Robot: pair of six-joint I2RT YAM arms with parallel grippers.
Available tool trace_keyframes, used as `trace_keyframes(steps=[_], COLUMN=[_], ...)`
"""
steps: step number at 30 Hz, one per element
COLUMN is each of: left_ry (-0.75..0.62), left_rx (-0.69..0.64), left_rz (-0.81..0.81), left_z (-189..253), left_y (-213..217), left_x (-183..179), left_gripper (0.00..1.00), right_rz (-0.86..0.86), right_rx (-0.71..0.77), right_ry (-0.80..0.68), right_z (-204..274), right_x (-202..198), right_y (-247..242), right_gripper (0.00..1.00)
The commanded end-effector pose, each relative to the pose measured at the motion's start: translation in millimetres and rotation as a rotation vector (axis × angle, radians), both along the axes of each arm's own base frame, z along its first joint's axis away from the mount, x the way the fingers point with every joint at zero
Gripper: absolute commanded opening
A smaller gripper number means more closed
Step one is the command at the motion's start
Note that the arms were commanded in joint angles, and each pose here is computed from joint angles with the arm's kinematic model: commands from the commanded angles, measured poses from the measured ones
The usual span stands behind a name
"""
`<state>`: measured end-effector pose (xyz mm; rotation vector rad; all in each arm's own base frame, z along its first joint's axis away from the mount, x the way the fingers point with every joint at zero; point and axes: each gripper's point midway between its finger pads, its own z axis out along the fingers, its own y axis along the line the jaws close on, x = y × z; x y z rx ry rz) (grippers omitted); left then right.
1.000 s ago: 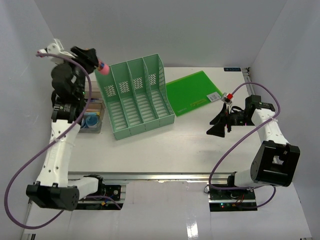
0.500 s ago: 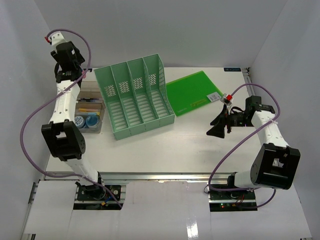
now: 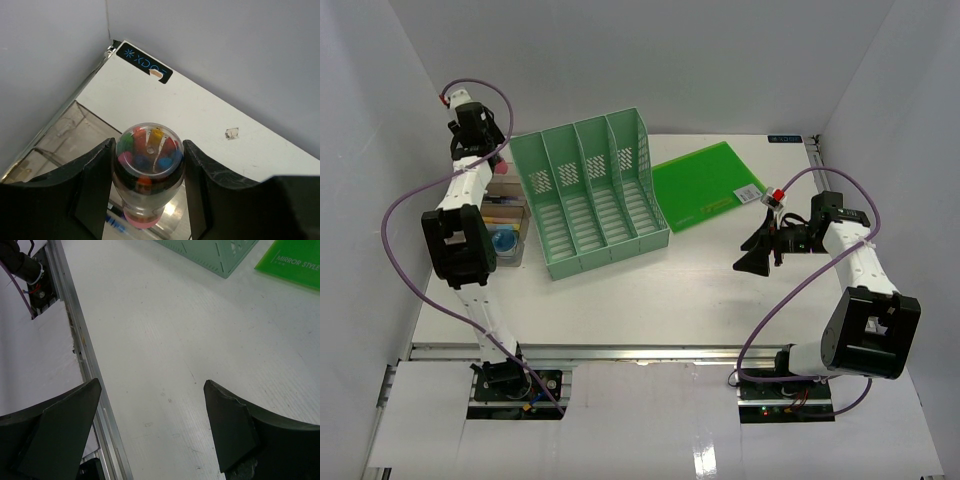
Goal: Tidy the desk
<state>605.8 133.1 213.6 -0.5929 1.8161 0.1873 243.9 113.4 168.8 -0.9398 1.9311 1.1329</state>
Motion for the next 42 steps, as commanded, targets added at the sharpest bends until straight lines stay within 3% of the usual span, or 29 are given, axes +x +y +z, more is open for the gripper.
trace_keyframes(steps=[1, 9, 12, 17, 22, 24, 30, 34, 37, 42], left_ry=[-0.151, -0.174, -0.151, -0.129, -0.119, -0.14, -0.15, -0.227, -0.305, -0.455], left_rx=[-0.05, -0.095, -0.108, -0.142, -0.19, -0.198, -0.213, -0.233, -0.278, -0.418], left_rz=[-0.019, -0.022, -0.033, -0.03, -0.014, -0.004, 0.126, 0.21, 0.185, -0.006], left_z=[30, 5, -13, -32, -33, -15, 34, 69, 91, 130], left_y=[6, 16, 14, 13, 14, 14, 30, 35, 24, -27], left_x=[18, 25, 23, 12, 4, 1, -17, -51, -66, -113], left_gripper=[0.0, 0.01, 0.09, 0.38, 0.84, 0.95, 0.98, 0.98, 0.98, 0.93], right_rz=[0.006, 0.007, 0.006, 0.005, -0.002, -0.007, -0.026, -0.046, -0.127, -0.381], right_rx=[0.001, 0.004, 0.003, 0.003, -0.001, -0.004, -0.022, -0.047, -0.156, -0.375], right_ry=[0.002, 0.03, 0.035, 0.045, 0.044, 0.041, 0.022, 0.016, -0.013, -0.199], right_z=[-4, -10, -12, -13, -13, -12, -12, -13, -23, -11], right_x=[0, 1, 1, 3, 2, 3, 3, 5, 18, 70], right_y=[1, 1, 0, 0, 0, 0, -2, -5, -19, -63], right_gripper=[0.9, 0.9, 0.9, 0.9, 0.9, 0.9, 0.9, 0.9, 0.9, 0.9])
